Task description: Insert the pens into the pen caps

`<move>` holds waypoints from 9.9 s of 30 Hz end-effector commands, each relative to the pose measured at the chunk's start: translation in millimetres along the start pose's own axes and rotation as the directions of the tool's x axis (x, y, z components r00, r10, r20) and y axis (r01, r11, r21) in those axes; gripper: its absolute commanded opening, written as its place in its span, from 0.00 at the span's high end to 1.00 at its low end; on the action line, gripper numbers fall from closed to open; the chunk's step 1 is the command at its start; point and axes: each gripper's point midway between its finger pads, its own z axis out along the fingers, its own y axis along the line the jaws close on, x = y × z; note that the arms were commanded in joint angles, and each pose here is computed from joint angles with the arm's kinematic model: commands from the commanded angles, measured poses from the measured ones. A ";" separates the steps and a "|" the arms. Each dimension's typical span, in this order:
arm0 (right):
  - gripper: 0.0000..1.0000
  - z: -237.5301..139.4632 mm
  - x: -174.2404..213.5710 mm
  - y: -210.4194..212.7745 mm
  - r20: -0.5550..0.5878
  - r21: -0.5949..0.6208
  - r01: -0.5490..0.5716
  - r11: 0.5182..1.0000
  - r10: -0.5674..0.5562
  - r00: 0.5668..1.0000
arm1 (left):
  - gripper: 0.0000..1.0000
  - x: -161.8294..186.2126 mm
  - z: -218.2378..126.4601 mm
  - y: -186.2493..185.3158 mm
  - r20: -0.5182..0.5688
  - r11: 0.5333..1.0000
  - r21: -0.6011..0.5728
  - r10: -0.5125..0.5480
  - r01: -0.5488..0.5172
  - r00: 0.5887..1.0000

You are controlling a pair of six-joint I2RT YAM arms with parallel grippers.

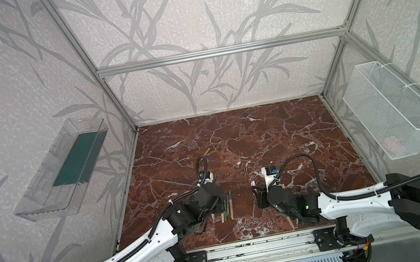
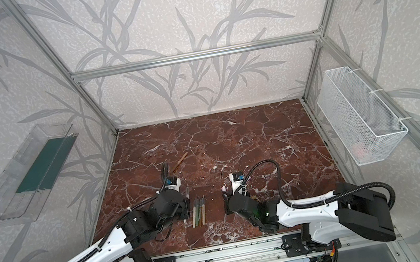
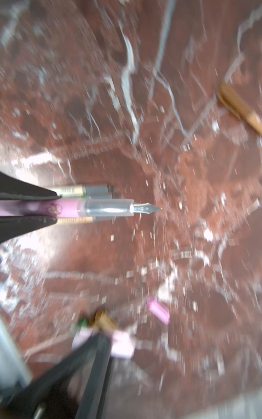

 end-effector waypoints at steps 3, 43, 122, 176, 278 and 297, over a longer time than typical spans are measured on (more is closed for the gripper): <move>1.00 -0.4 -32.4 20.0 0.061 -0.129 -0.116 0.985 0.125 0.990 | 1.00 14.5 -2.2 -54.9 -0.043 0.942 0.334 0.048 -0.031 0.998; 1.00 26.8 -60.2 51.7 0.005 -0.305 -0.240 0.922 0.253 0.967 | 1.00 11.9 -2.1 -70.3 -0.047 0.916 0.399 0.054 -0.031 0.997; 1.00 43.2 -55.6 78.8 -0.005 -0.367 -0.259 0.893 0.277 0.961 | 1.00 -37.7 -4.9 -60.1 0.068 0.931 0.360 -0.092 0.061 0.993; 1.00 46.4 -33.3 93.0 -0.016 -0.382 -0.193 0.904 0.202 0.979 | 1.00 -71.8 -16.7 -47.9 0.161 0.933 0.353 -0.137 0.073 0.977; 1.00 17.5 -53.1 93.7 0.130 -0.269 0.002 0.963 0.034 0.991 | 0.27 -108.3 -26.2 -31.2 0.271 0.926 0.365 -0.204 0.096 0.941; 1.00 90.4 -89.0 -1.6 0.151 0.159 -0.222 0.962 0.198 0.968 | 0.29 -61.8 -5.7 52.1 0.236 0.964 -0.008 -0.258 0.267 0.937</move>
